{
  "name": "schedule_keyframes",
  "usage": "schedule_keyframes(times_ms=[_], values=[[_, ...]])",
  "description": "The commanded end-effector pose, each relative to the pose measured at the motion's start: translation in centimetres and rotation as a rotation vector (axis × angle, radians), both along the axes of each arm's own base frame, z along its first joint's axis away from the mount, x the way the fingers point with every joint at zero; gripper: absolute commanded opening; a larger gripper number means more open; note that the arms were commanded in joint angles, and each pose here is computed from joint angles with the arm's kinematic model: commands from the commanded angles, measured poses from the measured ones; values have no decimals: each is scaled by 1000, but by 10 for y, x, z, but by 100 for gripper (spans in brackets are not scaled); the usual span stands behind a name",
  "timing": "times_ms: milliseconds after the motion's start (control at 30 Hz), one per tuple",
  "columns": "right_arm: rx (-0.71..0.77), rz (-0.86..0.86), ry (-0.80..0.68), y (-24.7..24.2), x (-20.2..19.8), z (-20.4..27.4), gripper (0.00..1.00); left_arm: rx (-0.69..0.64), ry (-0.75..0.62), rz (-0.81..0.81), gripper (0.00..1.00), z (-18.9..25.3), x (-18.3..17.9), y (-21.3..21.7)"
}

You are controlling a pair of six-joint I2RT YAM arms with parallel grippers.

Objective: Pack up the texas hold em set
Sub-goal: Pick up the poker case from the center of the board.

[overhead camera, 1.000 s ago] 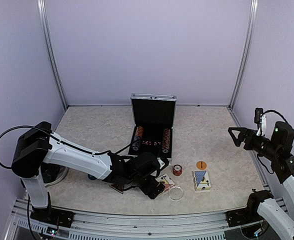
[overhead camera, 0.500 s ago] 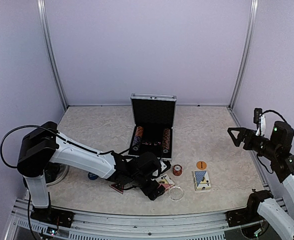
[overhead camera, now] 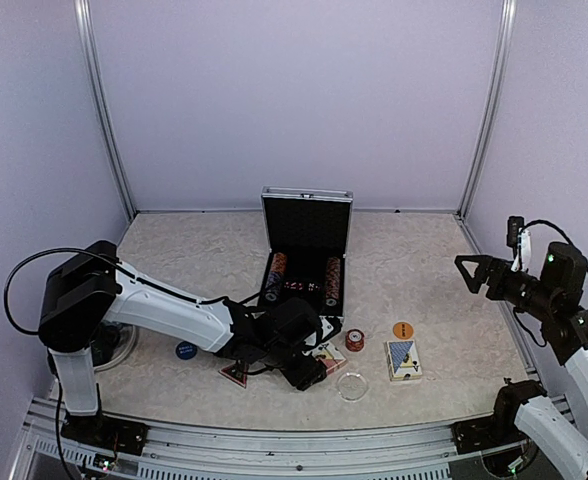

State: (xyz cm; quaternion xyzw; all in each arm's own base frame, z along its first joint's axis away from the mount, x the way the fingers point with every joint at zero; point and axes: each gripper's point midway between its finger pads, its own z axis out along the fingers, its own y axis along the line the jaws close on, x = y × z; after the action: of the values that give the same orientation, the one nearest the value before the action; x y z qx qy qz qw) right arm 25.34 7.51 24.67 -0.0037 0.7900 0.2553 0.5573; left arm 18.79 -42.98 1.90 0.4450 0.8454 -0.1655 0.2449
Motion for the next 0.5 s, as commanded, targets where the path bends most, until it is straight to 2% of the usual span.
schedule_keyframes(times_ms=[0,133,467], values=[[-10,-16,-32,-4,1,9,99,-9,11,-17,63,2,-2,-1],[-5,-14,-38,-3,0,10,99,-39,-16,-30,56,21,-1,-2],[-2,-10,-44,-3,-2,12,99,-98,-97,-69,57,76,2,-5]])
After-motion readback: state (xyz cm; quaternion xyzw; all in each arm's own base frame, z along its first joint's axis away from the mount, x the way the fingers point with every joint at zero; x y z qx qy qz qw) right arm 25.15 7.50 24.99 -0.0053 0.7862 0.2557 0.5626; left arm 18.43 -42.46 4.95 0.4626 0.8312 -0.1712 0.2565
